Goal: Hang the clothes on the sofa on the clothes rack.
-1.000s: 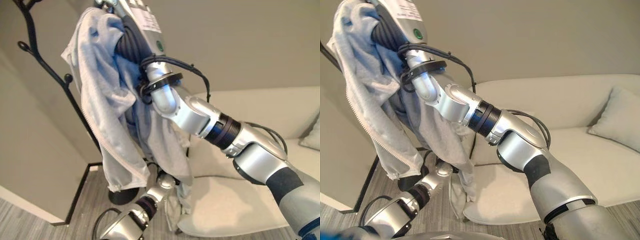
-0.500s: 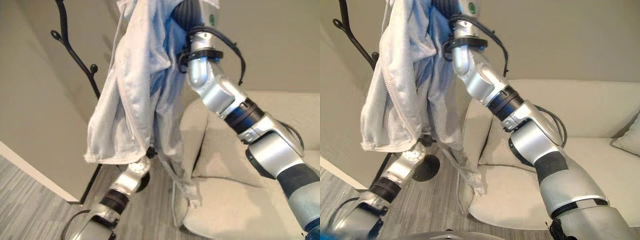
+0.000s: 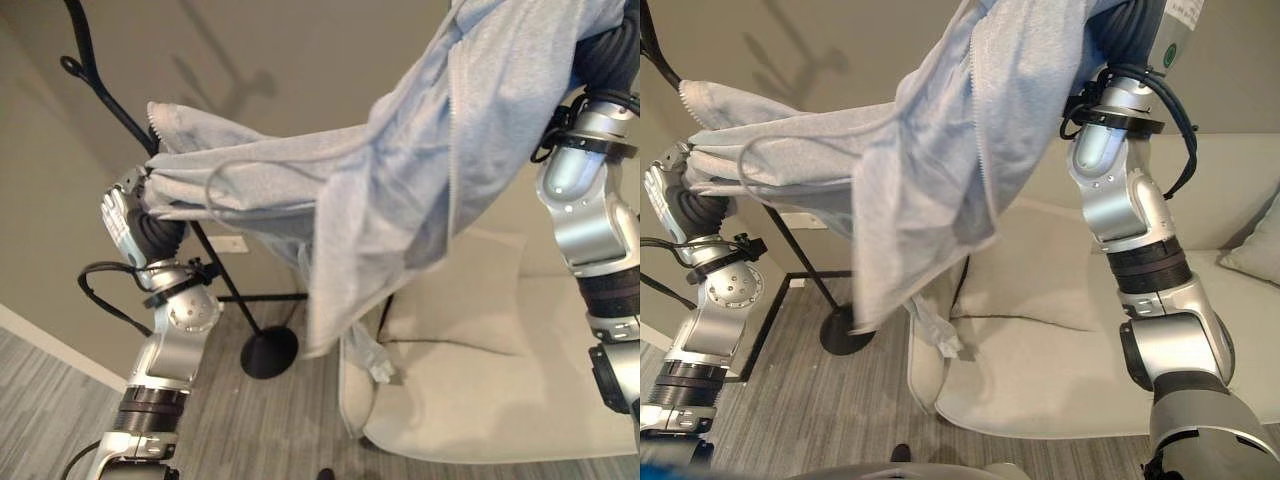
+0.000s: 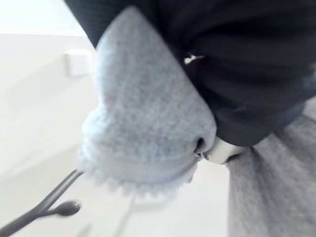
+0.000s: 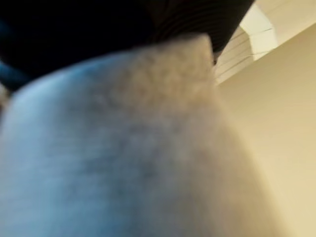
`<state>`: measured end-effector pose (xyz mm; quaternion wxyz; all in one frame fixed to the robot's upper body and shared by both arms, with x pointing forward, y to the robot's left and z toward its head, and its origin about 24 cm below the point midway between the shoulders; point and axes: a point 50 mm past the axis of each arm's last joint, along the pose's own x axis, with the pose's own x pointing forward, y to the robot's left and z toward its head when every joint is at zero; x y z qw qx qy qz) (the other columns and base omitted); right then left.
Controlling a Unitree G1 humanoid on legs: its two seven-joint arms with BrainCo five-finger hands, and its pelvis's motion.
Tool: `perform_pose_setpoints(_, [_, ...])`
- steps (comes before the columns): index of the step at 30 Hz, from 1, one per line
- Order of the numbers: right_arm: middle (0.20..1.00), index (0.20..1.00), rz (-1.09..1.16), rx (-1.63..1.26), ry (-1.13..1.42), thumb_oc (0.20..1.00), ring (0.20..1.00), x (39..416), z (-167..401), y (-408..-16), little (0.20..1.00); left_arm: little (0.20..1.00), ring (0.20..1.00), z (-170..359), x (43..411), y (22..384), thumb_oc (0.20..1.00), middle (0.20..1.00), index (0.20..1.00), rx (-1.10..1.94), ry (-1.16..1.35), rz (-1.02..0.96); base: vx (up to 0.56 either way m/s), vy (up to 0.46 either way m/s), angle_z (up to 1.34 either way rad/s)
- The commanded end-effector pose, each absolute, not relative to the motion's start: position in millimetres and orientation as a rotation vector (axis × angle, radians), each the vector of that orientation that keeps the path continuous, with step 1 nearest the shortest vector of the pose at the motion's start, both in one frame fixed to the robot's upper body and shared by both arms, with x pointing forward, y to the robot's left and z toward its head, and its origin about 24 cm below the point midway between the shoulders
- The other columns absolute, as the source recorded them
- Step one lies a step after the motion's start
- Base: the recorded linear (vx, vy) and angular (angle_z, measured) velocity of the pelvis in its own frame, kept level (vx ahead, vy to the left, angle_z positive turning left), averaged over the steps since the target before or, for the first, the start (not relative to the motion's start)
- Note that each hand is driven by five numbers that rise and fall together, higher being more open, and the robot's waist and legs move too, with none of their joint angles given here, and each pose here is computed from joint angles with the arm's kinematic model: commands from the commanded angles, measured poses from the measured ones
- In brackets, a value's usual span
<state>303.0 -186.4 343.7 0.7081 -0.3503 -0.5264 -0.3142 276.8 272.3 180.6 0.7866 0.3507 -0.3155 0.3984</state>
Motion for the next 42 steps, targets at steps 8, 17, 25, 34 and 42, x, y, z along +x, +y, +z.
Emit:
perform_pose_setpoints(8, [0.2,0.2,-0.622,-0.77,-1.307,0.2,0.2,280,393,-198,0.2,0.2,0.2,212,268,292,0.2,0.2,0.2,0.897,-0.78,0.866,0.0,0.0,0.0])
perform_pose_setpoints(17, [0.2,0.2,-0.603,-0.805,-1.307,0.2,0.2,278,393,-198,0.2,0.2,0.2,235,276,289,0.2,0.2,0.2,0.963,-0.844,0.846,0.01,0.011,-0.04])
perform_pose_setpoints(25, [0.2,0.2,-0.521,-0.651,-1.273,0.2,0.2,263,323,-183,0.2,0.2,0.2,234,262,294,0.2,0.2,0.2,0.989,-0.867,0.947,-0.01,-0.037,-0.04])
perform_pose_setpoints(34, [0.2,0.2,-0.458,-0.53,-1.125,0.2,0.2,261,265,-166,0.2,0.2,0.2,180,249,243,0.2,0.2,0.2,0.767,-0.808,0.785,-0.06,-0.026,-0.04])
perform_pose_setpoints(42, [0.2,0.2,-0.482,-0.569,-1.091,0.2,0.2,264,257,-173,0.2,0.2,0.2,171,268,202,0.2,0.2,0.2,0.705,-0.82,0.595,-0.05,0.262,0.13])
